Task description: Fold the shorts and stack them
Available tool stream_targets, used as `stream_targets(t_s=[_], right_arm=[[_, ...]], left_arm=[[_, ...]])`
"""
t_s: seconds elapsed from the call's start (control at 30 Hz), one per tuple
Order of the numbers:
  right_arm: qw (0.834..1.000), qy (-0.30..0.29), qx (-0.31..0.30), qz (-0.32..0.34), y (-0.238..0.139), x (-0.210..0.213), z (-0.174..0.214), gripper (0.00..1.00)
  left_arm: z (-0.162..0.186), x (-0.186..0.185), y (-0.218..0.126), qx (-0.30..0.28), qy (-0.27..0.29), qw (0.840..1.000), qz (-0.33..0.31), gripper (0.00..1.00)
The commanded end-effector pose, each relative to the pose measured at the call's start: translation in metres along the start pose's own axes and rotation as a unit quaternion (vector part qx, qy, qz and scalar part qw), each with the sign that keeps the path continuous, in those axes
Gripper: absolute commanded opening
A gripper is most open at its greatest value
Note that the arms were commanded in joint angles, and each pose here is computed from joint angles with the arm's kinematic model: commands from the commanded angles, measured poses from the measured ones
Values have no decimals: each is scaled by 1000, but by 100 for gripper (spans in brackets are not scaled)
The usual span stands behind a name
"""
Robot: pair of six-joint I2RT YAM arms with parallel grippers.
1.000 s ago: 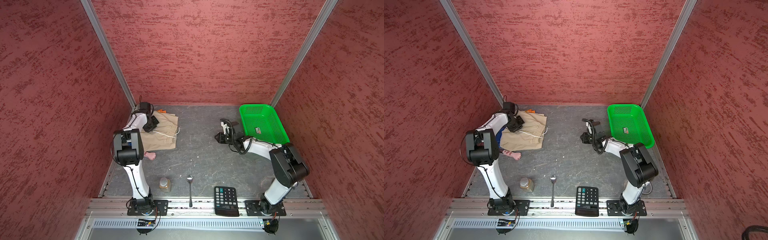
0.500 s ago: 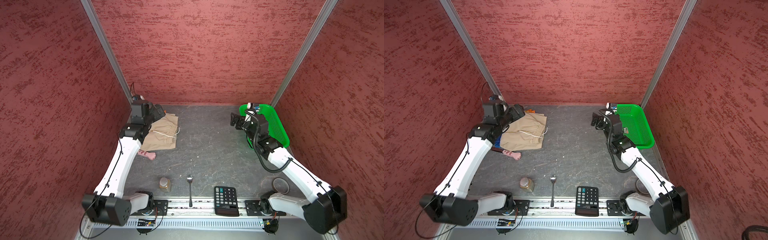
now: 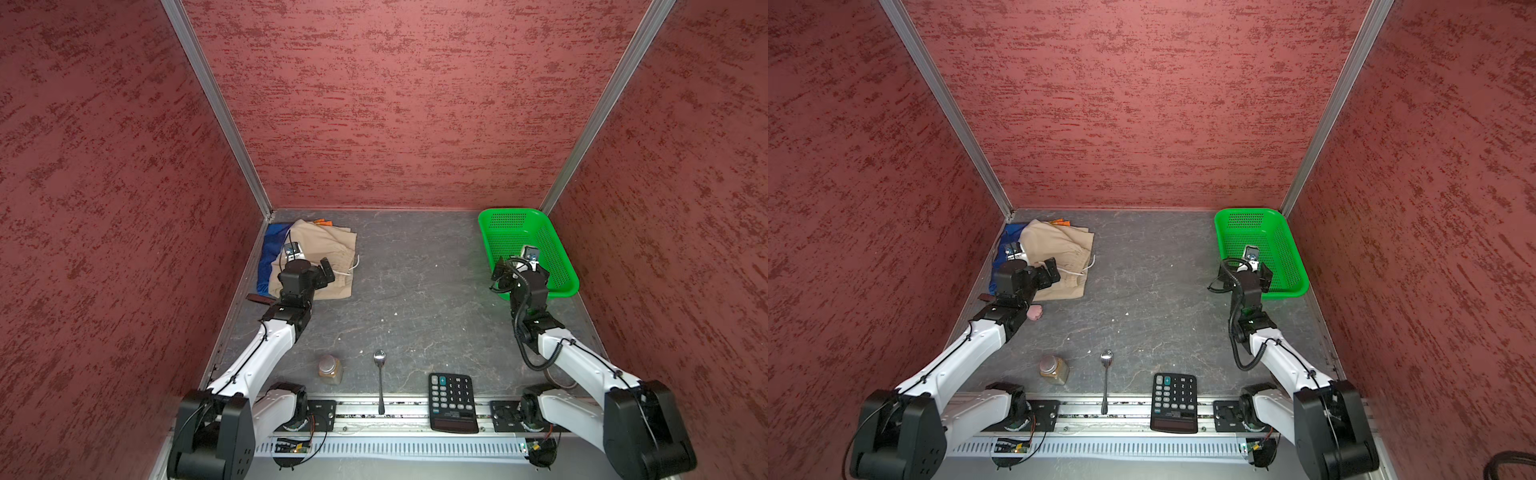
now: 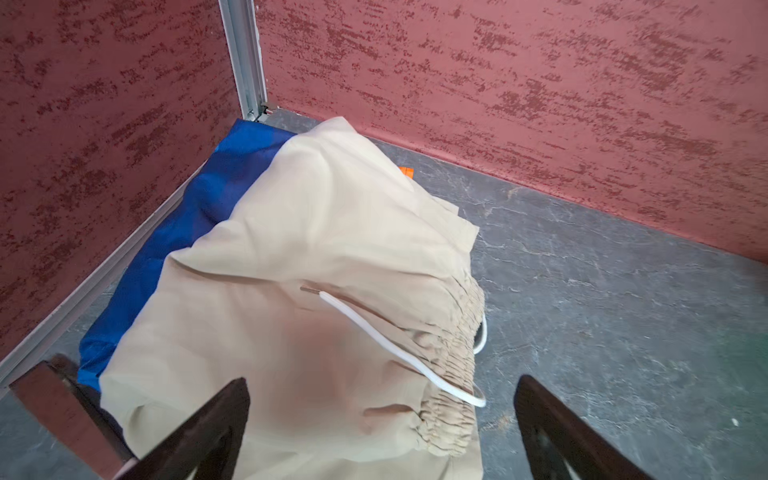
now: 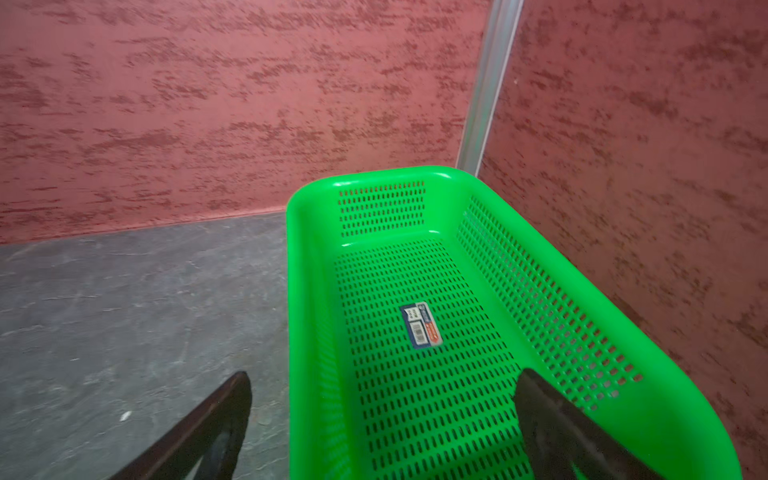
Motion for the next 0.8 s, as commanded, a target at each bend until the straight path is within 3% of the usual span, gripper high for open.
stream_targets(t_s=[0.0,0.13,0.33,0.5,0.63,0.67,0.77], right_arm=[[999,30,-14,2,8,-11,13,99],[999,33,22,-3,27,-20,30,99],[999,47,-18,4,53,-25,21,99],[999,44,-3,-13,64,-25,29,99],[995,46,-53,-71,40,-29,46,99],[992,49,-89,-77,30,-31,49,99],[991,52,-99,-76,23,-34,50,99]], left_arm=[[4,1,11,-20,13,1000,-17,100],[0,1,21,-39,39,998,-37,100],[23,11,41,-44,65,994,-75,100],[27,10,51,-40,73,995,-52,100],[24,19,53,-53,77,996,-13,99],[23,24,52,-59,69,996,1,99],[29,46,50,-95,33,993,56,100]])
Point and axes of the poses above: each gripper's point midway between its finger pads, its own y axis out along the fingers, its own x axis along the line the jaws close on, z = x × y, the point moved 10 cm from there along -y, back along the fingers
